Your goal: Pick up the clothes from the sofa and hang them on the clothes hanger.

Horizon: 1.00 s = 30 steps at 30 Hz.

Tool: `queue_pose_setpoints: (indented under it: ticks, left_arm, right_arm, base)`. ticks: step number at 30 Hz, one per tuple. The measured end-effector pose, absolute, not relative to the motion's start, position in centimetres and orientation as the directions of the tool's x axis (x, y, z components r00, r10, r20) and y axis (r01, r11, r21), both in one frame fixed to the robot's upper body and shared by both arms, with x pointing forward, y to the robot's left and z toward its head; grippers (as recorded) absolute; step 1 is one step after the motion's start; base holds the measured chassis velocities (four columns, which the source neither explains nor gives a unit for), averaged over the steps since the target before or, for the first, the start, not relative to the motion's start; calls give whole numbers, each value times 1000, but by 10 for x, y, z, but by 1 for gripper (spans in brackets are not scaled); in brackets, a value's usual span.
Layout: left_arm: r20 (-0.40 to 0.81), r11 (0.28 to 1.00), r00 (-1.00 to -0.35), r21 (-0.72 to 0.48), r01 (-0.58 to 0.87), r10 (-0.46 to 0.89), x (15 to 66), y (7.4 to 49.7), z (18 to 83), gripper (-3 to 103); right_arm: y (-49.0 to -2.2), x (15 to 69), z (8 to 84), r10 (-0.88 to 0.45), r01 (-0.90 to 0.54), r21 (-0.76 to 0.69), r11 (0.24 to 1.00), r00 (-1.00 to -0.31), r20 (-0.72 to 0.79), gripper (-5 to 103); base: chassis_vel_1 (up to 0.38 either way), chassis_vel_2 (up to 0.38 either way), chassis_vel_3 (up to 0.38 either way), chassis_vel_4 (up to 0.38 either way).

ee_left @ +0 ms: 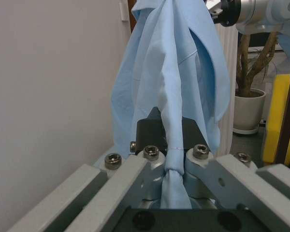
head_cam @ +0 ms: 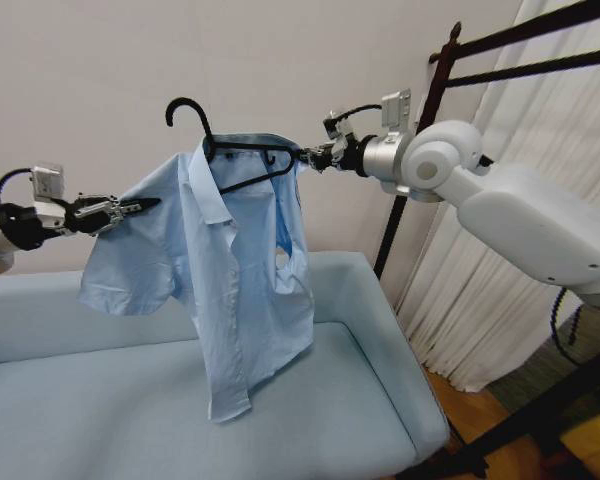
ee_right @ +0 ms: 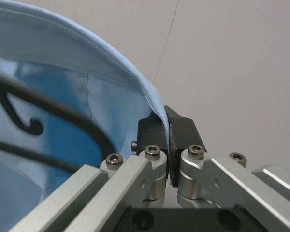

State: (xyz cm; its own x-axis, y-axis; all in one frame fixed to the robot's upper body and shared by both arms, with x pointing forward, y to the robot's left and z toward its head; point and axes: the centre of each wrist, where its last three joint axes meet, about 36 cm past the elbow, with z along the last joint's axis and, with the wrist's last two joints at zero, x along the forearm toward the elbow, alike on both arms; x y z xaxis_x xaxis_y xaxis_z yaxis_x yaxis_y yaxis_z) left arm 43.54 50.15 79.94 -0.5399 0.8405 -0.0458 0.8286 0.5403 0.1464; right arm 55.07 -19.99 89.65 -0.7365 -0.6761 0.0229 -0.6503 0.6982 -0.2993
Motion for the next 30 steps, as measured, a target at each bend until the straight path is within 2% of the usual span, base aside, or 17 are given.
queue_pose_setpoints:
  ticks: [6, 20, 30]
  left_arm:
    - [-36, 544, -544, 132, 829, 838, 438, 501, 789, 2]
    - [1, 578, -582, 120, 807, 813, 441, 500, 779, 2]
    - [19, 654, -660, 115, 747, 751, 441, 489, 771, 2]
  right_arm:
    - [-193, 555, 906, -665, -600, -427, 677, -747, -7, 0]
    - [-196, 549, 928, -655, -539, -559, 630, -756, -9, 0]
    - [-175, 541, 934, -657, -492, -636, 594, -753, -31, 0]
  base:
    - [0, 0, 0, 0]
    - [0, 0, 0, 0]
    - [0, 0, 0, 0]
